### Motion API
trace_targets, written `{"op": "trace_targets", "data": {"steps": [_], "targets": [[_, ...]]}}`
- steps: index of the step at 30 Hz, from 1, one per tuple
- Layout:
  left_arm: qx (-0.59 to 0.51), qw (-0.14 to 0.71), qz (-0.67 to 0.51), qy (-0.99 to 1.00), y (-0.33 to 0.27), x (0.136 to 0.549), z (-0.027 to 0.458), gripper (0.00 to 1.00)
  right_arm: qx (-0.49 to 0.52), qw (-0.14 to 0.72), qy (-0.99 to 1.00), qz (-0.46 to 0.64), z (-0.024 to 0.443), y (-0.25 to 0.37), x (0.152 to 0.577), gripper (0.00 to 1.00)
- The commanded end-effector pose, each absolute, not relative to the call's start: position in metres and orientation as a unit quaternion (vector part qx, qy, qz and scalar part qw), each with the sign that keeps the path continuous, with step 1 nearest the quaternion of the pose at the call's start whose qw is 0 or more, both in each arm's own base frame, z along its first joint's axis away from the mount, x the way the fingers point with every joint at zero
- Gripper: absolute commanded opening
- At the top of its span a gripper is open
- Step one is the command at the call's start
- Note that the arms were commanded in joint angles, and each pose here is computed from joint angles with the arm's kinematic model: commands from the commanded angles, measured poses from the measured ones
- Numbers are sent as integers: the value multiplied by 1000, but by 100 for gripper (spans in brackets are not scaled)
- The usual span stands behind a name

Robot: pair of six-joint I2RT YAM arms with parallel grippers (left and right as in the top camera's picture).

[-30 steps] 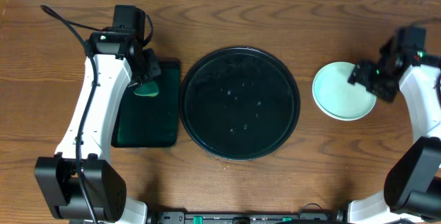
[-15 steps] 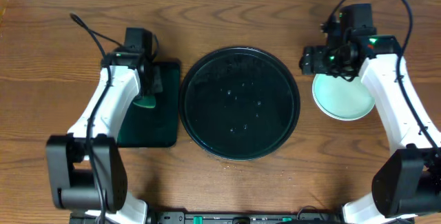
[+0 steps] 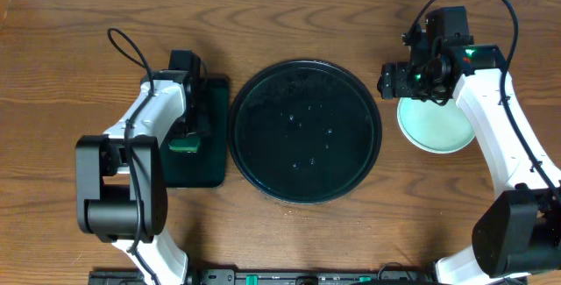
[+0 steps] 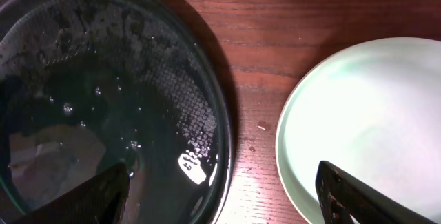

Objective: Clean dirty plates on tray and stack at the side

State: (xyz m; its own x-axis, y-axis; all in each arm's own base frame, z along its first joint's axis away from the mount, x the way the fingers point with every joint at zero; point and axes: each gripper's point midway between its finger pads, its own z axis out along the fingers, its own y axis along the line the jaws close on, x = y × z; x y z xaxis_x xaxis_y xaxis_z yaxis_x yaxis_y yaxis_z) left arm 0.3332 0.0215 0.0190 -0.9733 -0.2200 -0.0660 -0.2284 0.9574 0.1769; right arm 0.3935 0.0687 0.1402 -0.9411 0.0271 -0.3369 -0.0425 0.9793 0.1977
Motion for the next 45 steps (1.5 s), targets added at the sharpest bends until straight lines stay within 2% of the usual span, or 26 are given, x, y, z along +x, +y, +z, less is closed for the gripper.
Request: {"op": "trace_targets", "data": {"steps": [1, 7, 11, 15, 16, 17, 24, 33, 39, 45], "targets": [[-123, 84, 89, 985, 25, 349, 81, 74, -15, 191, 976, 105, 156, 73, 395, 84], [-130, 165, 76, 975, 25, 335, 163, 74, -24, 242, 964, 108, 199, 73, 397, 85], [-135, 218, 68, 964, 25, 328, 197, 74, -35, 277, 954, 105, 234, 71, 390, 88], [-137, 250, 62, 956, 25, 322, 218, 75, -48, 324, 939, 104, 276, 69, 374, 86], [-137, 254, 61, 955, 25, 321, 221, 75, -48, 333, 936, 104, 286, 68, 369, 86], [-138, 258, 61, 954, 25, 320, 223, 75, -49, 345, 932, 104, 297, 67, 361, 99], [-138, 259, 61, 954, 25, 320, 224, 75, -55, 427, 896, 111, 362, 61, 297, 99], [-138, 259, 61, 954, 25, 320, 224, 75, -49, 502, 858, 95, 406, 47, 238, 99], [-138, 259, 61, 954, 25, 320, 224, 75, -46, 535, 839, 89, 421, 44, 239, 99], [-138, 259, 61, 954, 25, 320, 224, 75, -41, 552, 829, 82, 408, 44, 273, 99]]}}
